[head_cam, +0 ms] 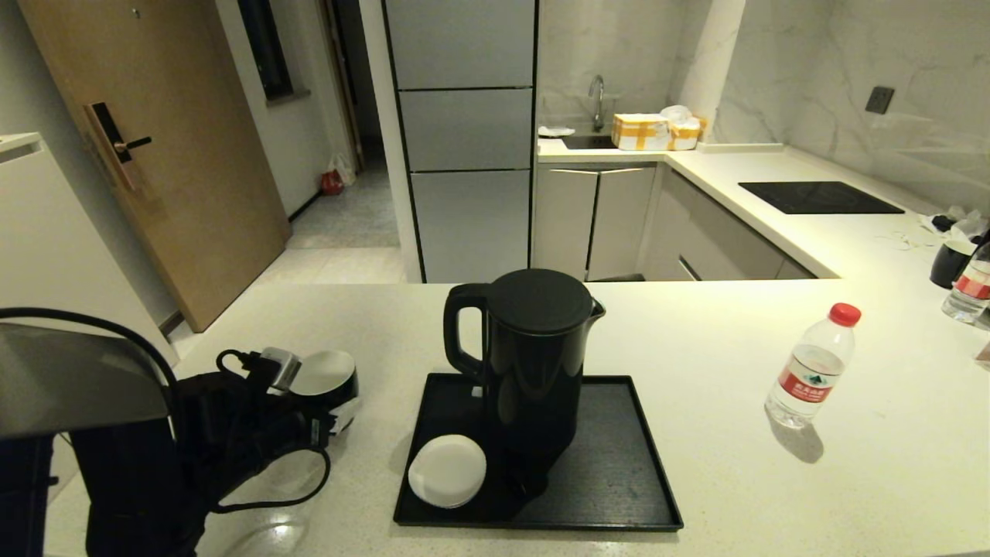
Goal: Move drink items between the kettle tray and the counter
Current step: Place it on the left
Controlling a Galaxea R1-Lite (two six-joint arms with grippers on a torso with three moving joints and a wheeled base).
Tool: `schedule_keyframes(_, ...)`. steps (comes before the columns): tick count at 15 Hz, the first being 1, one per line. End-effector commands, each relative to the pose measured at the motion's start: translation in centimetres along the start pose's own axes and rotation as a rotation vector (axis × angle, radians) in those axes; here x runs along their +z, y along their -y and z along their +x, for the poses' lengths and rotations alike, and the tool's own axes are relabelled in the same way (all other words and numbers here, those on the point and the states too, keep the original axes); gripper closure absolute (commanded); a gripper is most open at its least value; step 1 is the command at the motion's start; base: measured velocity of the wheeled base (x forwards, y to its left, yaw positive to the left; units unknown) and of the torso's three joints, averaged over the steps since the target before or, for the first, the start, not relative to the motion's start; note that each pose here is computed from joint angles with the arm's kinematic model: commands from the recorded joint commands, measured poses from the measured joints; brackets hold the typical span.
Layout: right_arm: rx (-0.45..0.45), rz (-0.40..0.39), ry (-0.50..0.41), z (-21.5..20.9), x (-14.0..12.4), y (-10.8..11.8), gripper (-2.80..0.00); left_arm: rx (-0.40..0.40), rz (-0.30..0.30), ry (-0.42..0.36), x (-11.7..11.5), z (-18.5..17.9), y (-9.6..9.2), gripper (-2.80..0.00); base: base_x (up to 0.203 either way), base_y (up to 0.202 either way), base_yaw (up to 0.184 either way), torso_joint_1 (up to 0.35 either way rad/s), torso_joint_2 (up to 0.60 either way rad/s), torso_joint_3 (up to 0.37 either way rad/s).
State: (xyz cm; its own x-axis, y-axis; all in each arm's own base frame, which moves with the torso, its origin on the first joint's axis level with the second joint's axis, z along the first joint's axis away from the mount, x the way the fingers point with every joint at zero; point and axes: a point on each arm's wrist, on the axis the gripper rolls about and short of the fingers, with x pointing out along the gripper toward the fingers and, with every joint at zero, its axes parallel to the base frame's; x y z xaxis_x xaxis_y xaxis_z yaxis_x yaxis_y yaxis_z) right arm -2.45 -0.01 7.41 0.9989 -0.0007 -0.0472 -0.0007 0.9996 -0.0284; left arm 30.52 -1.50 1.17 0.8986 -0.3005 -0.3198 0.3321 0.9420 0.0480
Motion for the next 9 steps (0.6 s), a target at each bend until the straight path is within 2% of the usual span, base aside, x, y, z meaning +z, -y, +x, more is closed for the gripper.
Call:
schedule_keyframes(1,0.001,0.001,-0.002,0.0,0.0,0.0,0.0,-0.007,0.0,-0.006,-0.3,0.0,0.1,0.0,0.0,0.0,0.0,0.0,0.0,0.0)
schedule_keyframes(5,0.001,0.0,-0.002,0.0,0.0,0.0,0.0,-0.057,0.014,-0.005,-0.2,0.6,1.5,0.0,0.0,0.0,0.0,0.0,0.0,0.0)
schedule_keyframes(9,0.001,0.001,-0.002,0.0,0.0,0.0,0.0,-0.133,0.039,0.001,-0.6,2.6,3.8,0.0,0.0,0.0,0.0,0.0,0.0,0.0)
